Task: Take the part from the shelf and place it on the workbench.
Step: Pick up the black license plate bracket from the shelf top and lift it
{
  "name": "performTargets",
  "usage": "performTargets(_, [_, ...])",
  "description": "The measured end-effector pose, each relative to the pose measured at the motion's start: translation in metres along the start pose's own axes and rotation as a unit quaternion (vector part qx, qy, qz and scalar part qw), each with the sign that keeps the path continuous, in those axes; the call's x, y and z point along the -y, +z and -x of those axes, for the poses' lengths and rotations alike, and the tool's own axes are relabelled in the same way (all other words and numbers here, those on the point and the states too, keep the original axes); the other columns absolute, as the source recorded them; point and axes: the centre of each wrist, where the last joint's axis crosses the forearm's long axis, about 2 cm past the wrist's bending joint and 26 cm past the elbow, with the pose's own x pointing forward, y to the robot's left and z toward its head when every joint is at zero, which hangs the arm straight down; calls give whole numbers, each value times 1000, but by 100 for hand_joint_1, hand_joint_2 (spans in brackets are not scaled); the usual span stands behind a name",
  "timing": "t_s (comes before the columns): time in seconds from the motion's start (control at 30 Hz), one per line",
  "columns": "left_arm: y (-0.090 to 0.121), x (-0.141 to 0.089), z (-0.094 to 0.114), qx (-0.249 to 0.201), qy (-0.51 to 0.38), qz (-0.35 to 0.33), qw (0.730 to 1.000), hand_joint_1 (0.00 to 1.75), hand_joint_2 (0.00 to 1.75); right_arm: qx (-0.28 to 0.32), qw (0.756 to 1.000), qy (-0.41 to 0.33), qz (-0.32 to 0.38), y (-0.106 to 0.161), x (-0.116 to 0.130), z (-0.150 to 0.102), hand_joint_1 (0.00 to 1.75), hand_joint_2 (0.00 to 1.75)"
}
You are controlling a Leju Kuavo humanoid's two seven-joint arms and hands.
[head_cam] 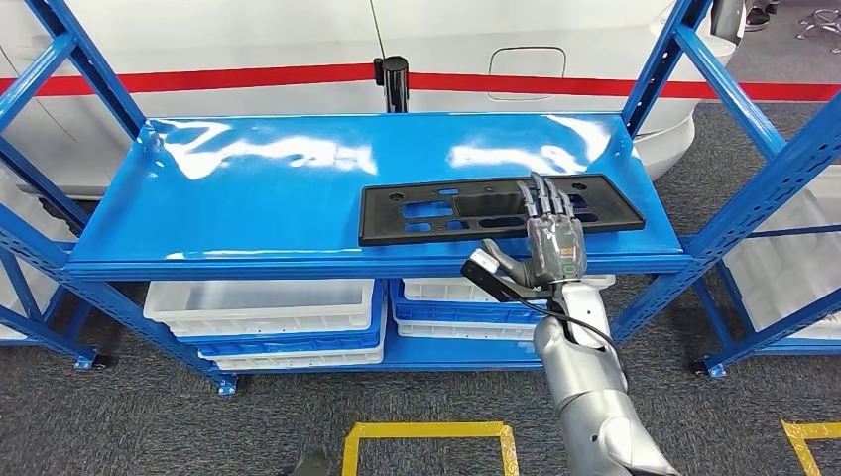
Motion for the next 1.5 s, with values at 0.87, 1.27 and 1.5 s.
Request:
performTargets(0.87, [-1,0,-7,6,5,3,1000,0,0,63,998,-11,-22,6,-9,-18,0,0])
performTargets(1.27, [-1,-1,-7,8,4,2,1000,0,0,59,998,-7,-28,8,-11,-18,0,0])
performTargets(1.5, [-1,-1,-8,9,5,0,1000,0,0,53,998,-10,-28,9,-11,-17,0,87])
